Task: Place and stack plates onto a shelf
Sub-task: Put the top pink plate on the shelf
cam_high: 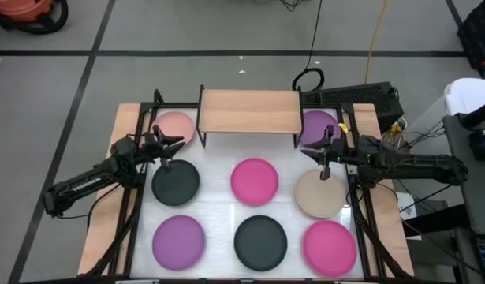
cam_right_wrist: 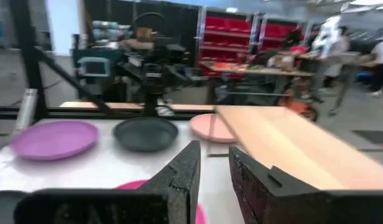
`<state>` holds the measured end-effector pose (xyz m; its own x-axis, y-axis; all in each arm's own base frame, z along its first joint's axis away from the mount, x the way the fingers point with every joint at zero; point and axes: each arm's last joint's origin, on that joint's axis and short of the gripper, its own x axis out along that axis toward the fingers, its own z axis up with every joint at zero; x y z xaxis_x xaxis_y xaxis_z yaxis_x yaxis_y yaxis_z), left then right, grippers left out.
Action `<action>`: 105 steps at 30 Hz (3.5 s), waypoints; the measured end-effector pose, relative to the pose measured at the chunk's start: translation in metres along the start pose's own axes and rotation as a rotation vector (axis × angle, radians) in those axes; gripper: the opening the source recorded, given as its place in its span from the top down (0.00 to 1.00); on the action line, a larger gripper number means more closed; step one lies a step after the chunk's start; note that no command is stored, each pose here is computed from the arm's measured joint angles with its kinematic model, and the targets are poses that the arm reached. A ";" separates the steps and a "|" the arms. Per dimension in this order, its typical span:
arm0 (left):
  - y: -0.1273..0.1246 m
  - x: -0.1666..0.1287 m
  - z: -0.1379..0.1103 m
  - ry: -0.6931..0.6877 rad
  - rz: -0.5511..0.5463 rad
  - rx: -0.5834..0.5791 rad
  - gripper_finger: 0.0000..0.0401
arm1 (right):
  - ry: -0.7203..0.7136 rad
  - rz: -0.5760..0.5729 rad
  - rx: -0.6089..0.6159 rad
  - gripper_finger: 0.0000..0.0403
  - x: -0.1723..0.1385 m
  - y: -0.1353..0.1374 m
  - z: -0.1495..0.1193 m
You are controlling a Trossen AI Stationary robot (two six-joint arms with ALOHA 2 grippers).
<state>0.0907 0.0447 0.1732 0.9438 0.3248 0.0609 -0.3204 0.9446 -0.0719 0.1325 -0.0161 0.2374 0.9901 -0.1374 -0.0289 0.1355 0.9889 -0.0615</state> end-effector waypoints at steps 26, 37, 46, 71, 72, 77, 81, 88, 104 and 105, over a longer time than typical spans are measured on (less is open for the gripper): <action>0.000 0.000 0.002 -0.017 -0.002 -0.025 0.73 | 0.498 0.293 -0.301 0.82 0.077 0.094 -0.022; -0.001 0.000 0.007 -0.073 -0.006 0.020 0.73 | 0.568 0.335 -0.273 0.82 0.103 0.107 -0.057; -0.001 0.000 0.009 -0.096 -0.005 0.053 0.73 | 0.676 0.324 -0.264 0.63 0.110 0.112 -0.084; -0.001 0.000 0.009 -0.097 -0.004 0.049 0.73 | 0.771 0.296 -0.312 0.98 0.115 0.100 -0.101; -0.001 0.000 0.009 -0.097 -0.003 0.049 0.73 | 0.770 0.294 -0.310 0.99 0.115 0.100 -0.101; -0.001 0.000 0.009 -0.097 -0.003 0.048 0.73 | 0.778 0.286 -0.297 0.96 0.115 0.098 -0.101; -0.001 0.000 0.009 -0.097 -0.003 0.048 0.73 | 0.777 0.280 -0.279 0.89 0.116 0.098 -0.101; -0.001 0.000 0.009 -0.097 -0.003 0.048 0.73 | 0.778 0.253 -0.272 0.80 0.116 0.097 -0.101; -0.001 0.000 0.009 -0.097 -0.001 0.062 0.73 | 0.701 0.287 -0.373 0.99 0.120 0.098 -0.096; -0.001 0.000 0.009 -0.097 -0.001 0.067 0.73 | 0.675 0.290 -0.382 0.99 0.121 0.099 -0.094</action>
<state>0.0897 0.0444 0.1826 0.9329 0.3239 0.1576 -0.3273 0.9449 -0.0048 0.2622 0.0595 0.1341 0.7320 -0.0053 -0.6813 -0.2642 0.9195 -0.2910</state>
